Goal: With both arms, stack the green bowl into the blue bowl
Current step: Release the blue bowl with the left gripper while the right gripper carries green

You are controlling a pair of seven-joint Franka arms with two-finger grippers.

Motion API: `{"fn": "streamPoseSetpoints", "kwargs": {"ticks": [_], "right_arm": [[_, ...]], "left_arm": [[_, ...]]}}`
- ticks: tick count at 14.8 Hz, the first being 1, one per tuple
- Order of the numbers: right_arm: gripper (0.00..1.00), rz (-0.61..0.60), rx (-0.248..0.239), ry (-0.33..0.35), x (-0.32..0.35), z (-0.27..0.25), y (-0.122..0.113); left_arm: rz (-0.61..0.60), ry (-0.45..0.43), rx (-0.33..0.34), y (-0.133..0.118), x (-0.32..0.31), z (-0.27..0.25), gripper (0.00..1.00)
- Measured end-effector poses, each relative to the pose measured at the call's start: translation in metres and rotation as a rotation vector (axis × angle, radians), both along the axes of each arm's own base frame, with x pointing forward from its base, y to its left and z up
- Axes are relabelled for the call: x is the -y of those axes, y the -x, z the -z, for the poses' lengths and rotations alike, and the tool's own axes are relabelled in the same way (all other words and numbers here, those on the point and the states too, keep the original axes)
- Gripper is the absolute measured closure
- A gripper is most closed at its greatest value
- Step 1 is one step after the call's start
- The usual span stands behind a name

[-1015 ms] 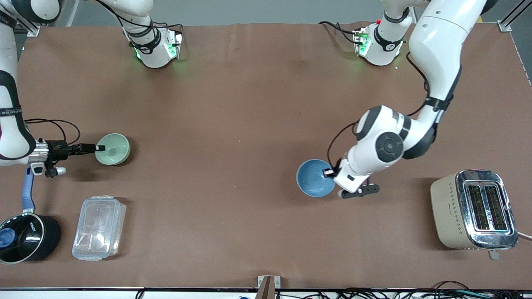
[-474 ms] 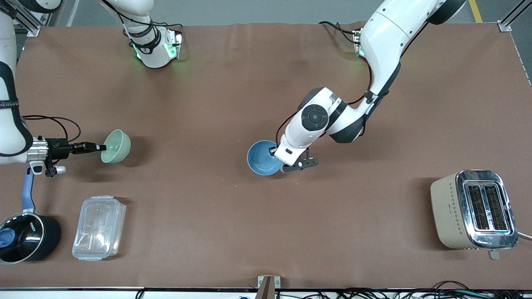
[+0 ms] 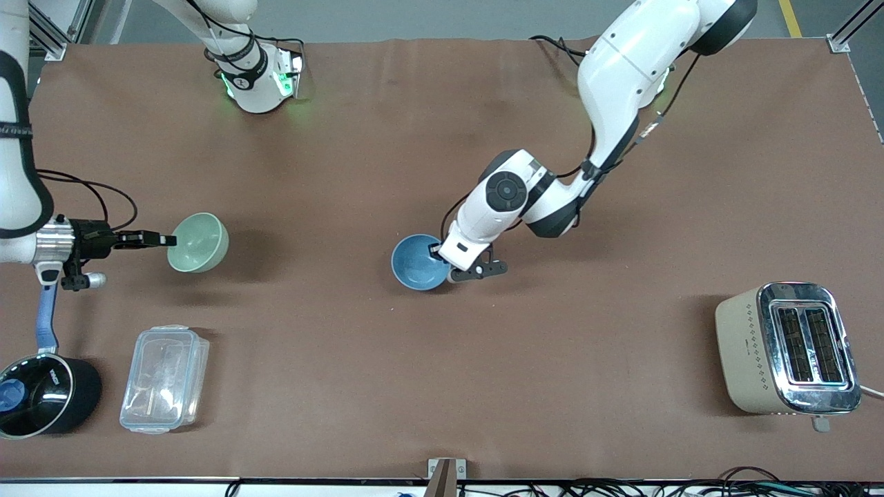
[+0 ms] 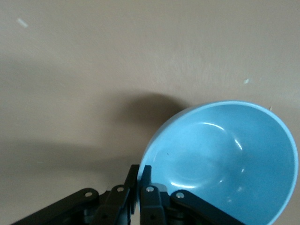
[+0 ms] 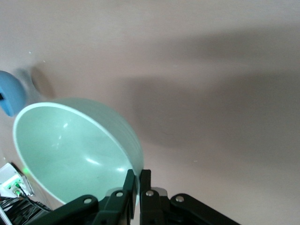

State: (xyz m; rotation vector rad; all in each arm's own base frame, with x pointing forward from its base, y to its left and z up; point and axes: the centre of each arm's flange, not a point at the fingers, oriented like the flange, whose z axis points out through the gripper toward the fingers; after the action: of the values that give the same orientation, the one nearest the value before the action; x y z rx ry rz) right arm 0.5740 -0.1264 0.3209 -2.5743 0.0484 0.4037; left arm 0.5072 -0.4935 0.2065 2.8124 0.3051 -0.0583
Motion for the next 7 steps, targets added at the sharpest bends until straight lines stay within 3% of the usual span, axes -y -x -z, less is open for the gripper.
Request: {"fn": "streamPoseSetpoints", "kwargs": {"ticks": [3,4,7], "right_arm": [[0.93,0.004,0.007,0.057,-0.057,-0.014,-0.013],[0.93,0.004,0.013,0.075,-0.078,-0.016,-0.018],[0.93,0.02,0.011,0.119,-0.133,-0.024,-0.024]], "left_arm": [[0.005,0.015,0.002,0.006,0.009,0.016,0.91],[0.0,0.022,0.012,0.002,0.009,0.011,0.86],[-0.02,0.028,0.038,-0.019,0.004,-0.012,0.56]]}}
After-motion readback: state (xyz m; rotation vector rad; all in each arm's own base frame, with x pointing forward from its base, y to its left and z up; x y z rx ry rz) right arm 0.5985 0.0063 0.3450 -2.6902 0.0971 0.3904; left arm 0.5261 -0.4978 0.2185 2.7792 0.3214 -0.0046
